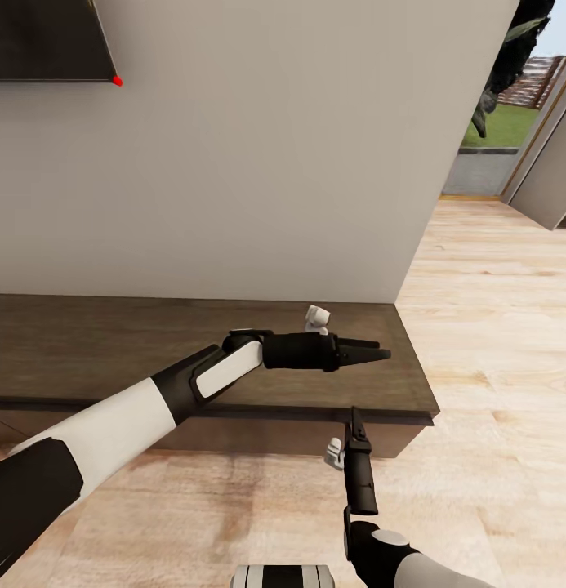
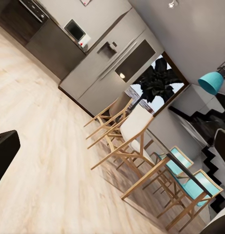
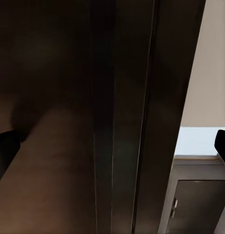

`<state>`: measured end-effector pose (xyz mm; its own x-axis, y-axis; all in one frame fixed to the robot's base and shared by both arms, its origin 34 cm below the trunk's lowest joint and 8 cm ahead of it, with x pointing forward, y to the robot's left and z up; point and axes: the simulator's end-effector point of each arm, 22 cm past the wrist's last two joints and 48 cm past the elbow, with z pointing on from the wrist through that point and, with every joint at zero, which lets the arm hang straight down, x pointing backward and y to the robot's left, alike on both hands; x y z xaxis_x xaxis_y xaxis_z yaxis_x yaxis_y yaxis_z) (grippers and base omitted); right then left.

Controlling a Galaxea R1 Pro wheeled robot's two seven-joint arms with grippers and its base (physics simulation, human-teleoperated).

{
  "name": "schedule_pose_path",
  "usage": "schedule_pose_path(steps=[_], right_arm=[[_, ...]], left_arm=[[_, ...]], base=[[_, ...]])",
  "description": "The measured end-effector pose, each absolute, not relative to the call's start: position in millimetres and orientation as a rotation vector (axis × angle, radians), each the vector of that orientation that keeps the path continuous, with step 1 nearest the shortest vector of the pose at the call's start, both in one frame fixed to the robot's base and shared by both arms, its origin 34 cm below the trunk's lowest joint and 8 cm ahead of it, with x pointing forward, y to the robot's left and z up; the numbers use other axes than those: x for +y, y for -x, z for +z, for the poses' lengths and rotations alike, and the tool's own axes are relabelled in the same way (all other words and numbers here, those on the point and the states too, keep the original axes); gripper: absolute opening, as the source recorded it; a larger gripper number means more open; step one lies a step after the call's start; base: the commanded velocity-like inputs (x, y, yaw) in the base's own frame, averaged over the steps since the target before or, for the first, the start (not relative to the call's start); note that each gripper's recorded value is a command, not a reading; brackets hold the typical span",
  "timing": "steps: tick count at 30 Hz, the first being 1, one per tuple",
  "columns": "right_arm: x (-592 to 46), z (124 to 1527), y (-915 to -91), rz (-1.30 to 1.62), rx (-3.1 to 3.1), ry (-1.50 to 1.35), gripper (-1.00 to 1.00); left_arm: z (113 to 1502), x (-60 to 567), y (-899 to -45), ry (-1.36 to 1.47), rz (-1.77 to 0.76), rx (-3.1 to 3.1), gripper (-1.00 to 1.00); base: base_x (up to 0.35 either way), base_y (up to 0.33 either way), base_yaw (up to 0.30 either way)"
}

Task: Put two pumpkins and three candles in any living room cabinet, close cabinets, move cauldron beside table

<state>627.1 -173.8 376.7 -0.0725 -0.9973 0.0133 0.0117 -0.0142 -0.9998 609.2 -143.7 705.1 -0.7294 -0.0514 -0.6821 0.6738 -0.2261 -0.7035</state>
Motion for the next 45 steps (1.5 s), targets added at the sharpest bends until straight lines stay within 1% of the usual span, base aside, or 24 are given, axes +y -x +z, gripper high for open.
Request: schedule_pose_path(steps=[6, 7, 45], right_arm=[[-173.9, 376.7, -627.1, -1.278, 1.248, 1.174, 1.00], [-173.9, 376.7, -627.1, -1.278, 1.248, 1.174, -1.00], [-174.9, 379.5, -626.3, -1.288, 1.233, 1.168, -1.00]], left_arm=[[705.1, -143.8, -609.2, -0.743, -2.002, 1.557, 1.00], [705.1, -143.8, -609.2, -0.743, -2.002, 1.557, 1.00], [705.0, -143.8, -609.3, -0.743, -2.001, 1.557, 1.00]], base=[[0.000, 0.000, 0.000], [0.000, 0.000, 0.000], [0.000, 0.000, 0.000]])
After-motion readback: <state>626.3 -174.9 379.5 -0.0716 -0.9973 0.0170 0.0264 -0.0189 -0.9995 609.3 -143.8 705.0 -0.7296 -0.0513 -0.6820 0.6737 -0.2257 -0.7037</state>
